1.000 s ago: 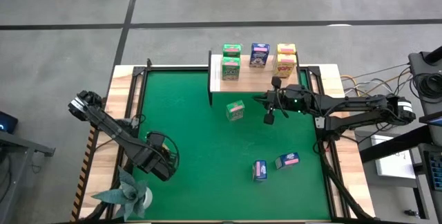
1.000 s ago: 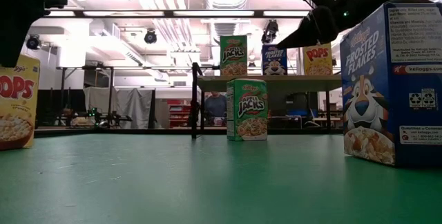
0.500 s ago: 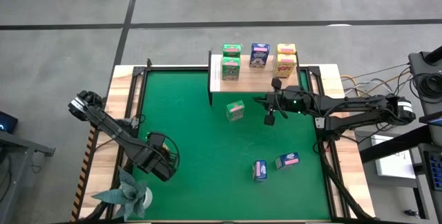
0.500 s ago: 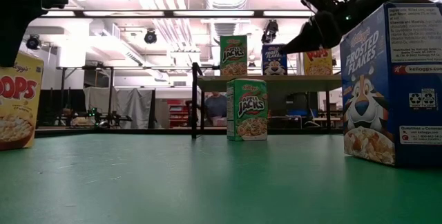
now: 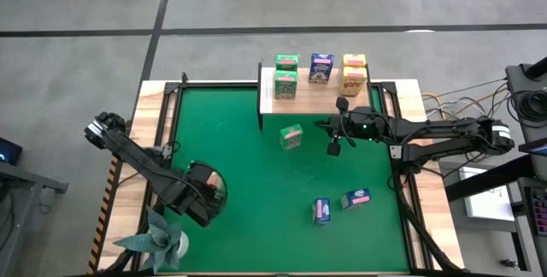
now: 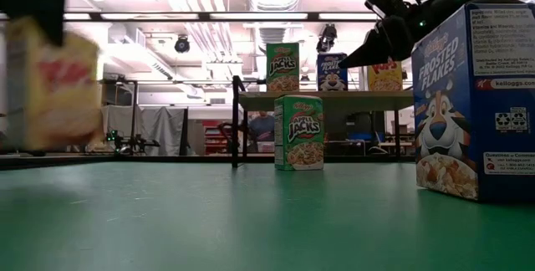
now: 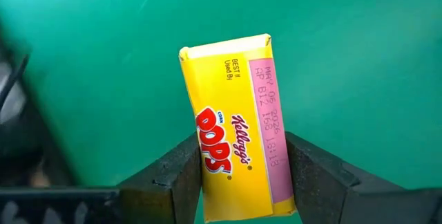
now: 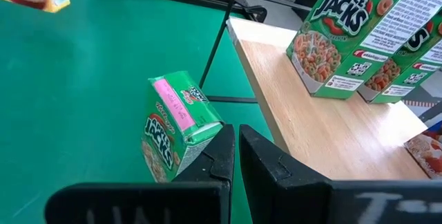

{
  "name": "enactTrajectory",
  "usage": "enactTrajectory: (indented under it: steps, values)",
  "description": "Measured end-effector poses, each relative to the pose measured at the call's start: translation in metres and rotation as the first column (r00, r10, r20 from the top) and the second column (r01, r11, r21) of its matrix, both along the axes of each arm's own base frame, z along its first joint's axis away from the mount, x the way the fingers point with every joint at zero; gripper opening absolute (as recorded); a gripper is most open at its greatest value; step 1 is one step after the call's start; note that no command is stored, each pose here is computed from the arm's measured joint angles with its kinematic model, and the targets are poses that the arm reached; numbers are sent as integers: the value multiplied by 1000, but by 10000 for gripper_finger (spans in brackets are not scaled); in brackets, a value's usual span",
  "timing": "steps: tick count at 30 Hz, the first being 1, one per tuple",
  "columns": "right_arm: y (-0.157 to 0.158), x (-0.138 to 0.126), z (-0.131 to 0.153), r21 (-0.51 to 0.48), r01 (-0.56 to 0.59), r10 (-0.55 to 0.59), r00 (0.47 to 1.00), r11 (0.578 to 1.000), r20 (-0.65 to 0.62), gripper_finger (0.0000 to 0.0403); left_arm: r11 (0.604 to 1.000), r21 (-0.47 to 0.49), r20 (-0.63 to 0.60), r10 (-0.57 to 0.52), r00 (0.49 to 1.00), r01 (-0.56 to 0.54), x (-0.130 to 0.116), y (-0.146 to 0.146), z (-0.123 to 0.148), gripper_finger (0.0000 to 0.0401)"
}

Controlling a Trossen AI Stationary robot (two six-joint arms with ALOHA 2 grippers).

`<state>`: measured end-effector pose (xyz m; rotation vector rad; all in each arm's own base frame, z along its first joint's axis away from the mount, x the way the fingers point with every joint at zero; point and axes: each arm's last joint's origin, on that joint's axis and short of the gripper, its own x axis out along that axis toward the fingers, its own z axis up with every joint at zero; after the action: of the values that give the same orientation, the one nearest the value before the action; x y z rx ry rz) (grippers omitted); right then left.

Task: Stack cereal on shelf
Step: Put the yellow cereal box on the shelf aligned with the other yellow cereal box

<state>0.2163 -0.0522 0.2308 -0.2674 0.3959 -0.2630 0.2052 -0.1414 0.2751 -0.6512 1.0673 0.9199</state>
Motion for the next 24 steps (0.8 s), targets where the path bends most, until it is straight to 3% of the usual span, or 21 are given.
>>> enactTrajectory:
  steps: [3,6,11,17,20,24]
  values:
    - [0,0,0,10,3,-3,1000,1000,3,13,990,94,110,-115,987,104,9,-2,24,169]
    - [0,-1,-4,4,0,0,1000,1000,-10,13,938,256,194,-287,938,234,21,-3,51,169]
    - [1,-6,-11,-7,-6,5,999,1000,-34,13,739,478,156,-603,783,474,45,-6,90,169]
    - [5,-17,-3,-10,-14,14,1000,1000,3,13,482,639,-21,-768,640,599,72,10,112,169]
    - [10,-25,4,-6,-47,47,999,999,21,13,405,669,-98,-783,614,624,84,27,115,169]
    - [16,-37,15,-6,-106,106,992,994,75,13,351,687,-146,-790,595,636,101,54,120,169]
